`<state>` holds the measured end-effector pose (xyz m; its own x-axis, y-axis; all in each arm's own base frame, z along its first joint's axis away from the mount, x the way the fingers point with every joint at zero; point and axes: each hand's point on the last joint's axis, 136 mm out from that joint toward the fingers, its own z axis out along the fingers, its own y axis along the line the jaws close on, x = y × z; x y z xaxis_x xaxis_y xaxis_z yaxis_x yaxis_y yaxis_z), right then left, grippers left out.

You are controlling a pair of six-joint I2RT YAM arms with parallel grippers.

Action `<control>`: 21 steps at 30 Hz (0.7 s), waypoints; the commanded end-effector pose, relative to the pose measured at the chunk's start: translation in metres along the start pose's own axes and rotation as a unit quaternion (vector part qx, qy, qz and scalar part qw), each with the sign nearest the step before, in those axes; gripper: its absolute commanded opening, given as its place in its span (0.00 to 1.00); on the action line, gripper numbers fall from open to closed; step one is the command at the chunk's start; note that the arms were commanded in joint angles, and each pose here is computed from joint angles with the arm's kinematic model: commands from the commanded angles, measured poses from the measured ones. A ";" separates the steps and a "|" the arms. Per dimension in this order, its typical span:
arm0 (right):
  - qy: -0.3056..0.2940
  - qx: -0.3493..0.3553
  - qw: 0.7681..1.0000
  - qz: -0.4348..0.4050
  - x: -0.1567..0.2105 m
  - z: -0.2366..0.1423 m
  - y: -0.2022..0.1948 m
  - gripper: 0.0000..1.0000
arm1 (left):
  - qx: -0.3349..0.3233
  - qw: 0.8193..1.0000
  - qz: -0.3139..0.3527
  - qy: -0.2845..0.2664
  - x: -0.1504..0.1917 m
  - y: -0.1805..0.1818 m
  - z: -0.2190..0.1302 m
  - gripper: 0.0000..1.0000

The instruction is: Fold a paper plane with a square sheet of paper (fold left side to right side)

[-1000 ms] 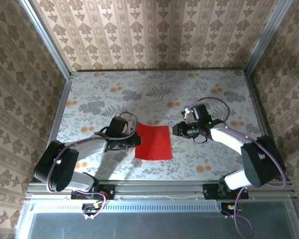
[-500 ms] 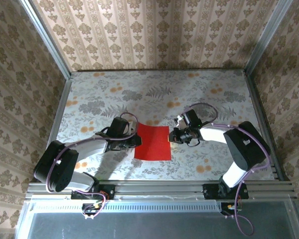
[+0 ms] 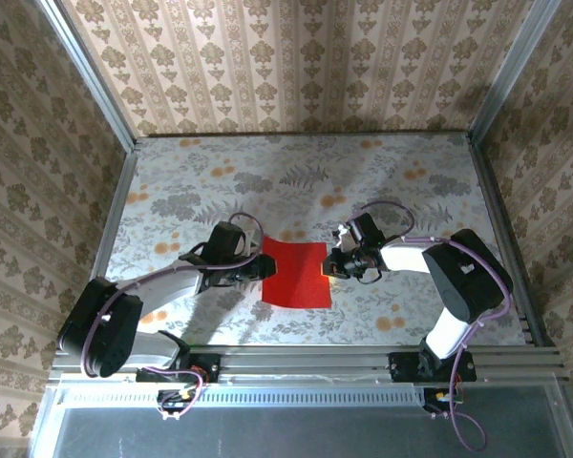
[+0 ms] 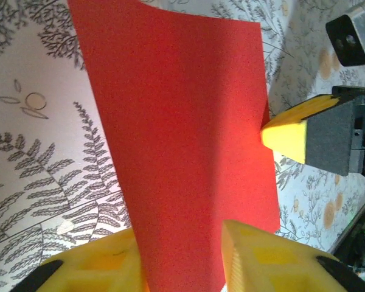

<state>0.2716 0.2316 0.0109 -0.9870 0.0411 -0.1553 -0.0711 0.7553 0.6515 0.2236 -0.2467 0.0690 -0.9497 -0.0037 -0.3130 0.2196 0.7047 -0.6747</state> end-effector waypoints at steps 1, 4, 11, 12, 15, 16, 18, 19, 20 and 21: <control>0.033 0.071 0.997 0.028 0.029 0.008 -0.041 0.08 | 0.042 0.999 0.023 -0.011 -0.012 -0.029 -0.003 0.39; 0.032 0.076 0.996 0.028 0.029 0.008 -0.043 0.08 | 0.052 0.998 0.034 -0.012 -0.014 -0.039 -0.003 0.46; 0.029 0.077 0.996 0.027 0.030 0.009 -0.044 0.08 | 0.074 0.995 0.063 -0.007 -0.017 -0.062 0.006 0.60; 0.029 0.076 0.996 0.027 0.030 0.009 -0.044 0.08 | 0.078 0.995 0.066 -0.004 -0.017 -0.065 0.010 0.61; 0.023 0.064 0.997 0.025 0.028 0.009 -0.040 0.08 | 0.085 0.994 0.073 0.007 -0.015 -0.071 0.021 0.63; 0.022 0.059 0.998 0.026 0.028 0.009 -0.039 0.08 | 0.087 0.993 0.075 0.011 -0.014 -0.073 0.025 0.63; 0.021 0.050 0.998 0.026 0.027 0.010 -0.035 0.08 | 0.093 0.993 0.074 0.017 -0.013 -0.075 0.033 0.63; 0.021 0.045 0.998 0.027 0.027 0.010 -0.034 0.08 | 0.097 0.992 0.074 0.020 -0.013 -0.077 0.037 0.63; 0.021 0.041 0.999 0.027 0.027 0.010 -0.033 0.08 | 0.101 0.992 0.073 0.022 -0.013 -0.078 0.040 0.62; 0.021 0.036 0.999 0.028 0.027 0.011 -0.031 0.08 | 0.104 0.992 0.073 0.023 -0.013 -0.080 0.044 0.62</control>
<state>0.2719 0.2328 0.0116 -0.9813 0.0454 -0.1872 -0.0932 0.7385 0.6678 0.2241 -0.3173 0.0838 -0.9243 0.1215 -0.3618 0.3604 0.5898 -0.7227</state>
